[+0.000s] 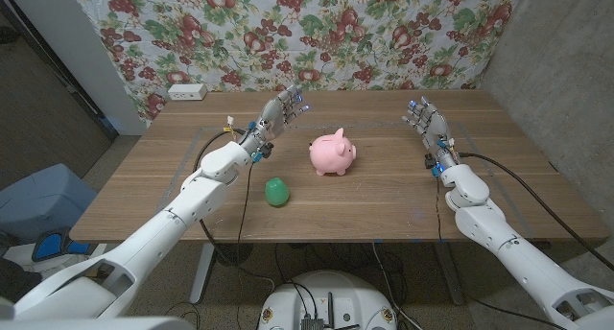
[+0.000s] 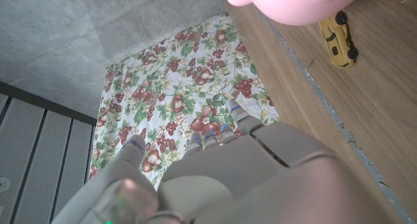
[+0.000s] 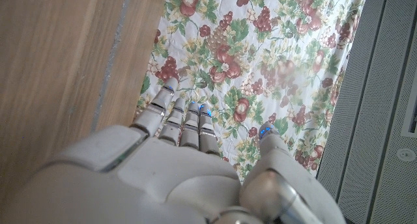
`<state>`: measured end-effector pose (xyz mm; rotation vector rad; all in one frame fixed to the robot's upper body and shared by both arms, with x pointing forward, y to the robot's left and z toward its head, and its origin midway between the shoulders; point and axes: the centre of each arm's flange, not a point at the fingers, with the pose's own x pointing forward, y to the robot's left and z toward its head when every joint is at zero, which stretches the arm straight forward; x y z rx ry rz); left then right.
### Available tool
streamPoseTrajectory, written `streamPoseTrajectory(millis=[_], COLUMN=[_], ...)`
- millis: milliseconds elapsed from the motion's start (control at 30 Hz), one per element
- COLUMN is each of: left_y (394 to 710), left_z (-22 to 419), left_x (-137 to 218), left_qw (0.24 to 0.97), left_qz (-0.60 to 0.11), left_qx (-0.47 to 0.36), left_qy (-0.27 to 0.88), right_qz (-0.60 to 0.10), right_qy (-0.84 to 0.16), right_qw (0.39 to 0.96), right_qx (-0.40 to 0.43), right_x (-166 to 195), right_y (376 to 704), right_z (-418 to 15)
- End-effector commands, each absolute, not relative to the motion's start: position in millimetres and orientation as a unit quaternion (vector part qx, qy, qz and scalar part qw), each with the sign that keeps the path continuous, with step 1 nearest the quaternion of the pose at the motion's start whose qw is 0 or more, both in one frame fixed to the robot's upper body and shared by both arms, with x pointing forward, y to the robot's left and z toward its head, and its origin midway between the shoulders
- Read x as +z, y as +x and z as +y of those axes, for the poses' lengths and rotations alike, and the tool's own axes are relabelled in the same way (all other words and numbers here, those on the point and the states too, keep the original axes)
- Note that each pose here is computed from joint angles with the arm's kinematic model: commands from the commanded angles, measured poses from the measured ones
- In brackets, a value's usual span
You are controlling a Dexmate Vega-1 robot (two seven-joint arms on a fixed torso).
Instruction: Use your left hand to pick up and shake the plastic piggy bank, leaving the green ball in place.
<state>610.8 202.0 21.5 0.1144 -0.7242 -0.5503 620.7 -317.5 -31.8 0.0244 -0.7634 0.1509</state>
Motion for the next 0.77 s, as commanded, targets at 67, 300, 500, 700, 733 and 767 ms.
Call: streamPoseTrajectory(millis=[67, 300, 500, 700, 733, 767], left_y=[617, 620, 619, 619, 620, 621], left_z=[229, 244, 256, 263, 264, 264], left_x=[4, -3, -9, -13, -13, -13], left_qw=[0.908, 0.915, 0.919, 0.924, 0.924, 0.924], left_qz=[-0.371, -0.365, -0.362, -0.353, -0.352, -0.350], left_qx=[-0.194, -0.167, -0.148, -0.142, -0.143, -0.144], left_qy=[-0.019, -0.036, -0.046, -0.047, -0.047, -0.046], right_qz=[-0.372, -0.372, -0.378, -0.392, -0.395, -0.398], right_qy=[0.009, 0.009, 0.006, 0.002, 0.001, 0.001], right_qw=[0.925, 0.925, 0.923, 0.918, 0.917, 0.916], right_qx=[0.079, 0.077, 0.070, 0.053, 0.049, 0.045], right_x=[-29, -29, -24, -18, -18, -18], right_y=[621, 622, 620, 616, 615, 613], right_z=[-310, -307, -307, -307, -308, -309])
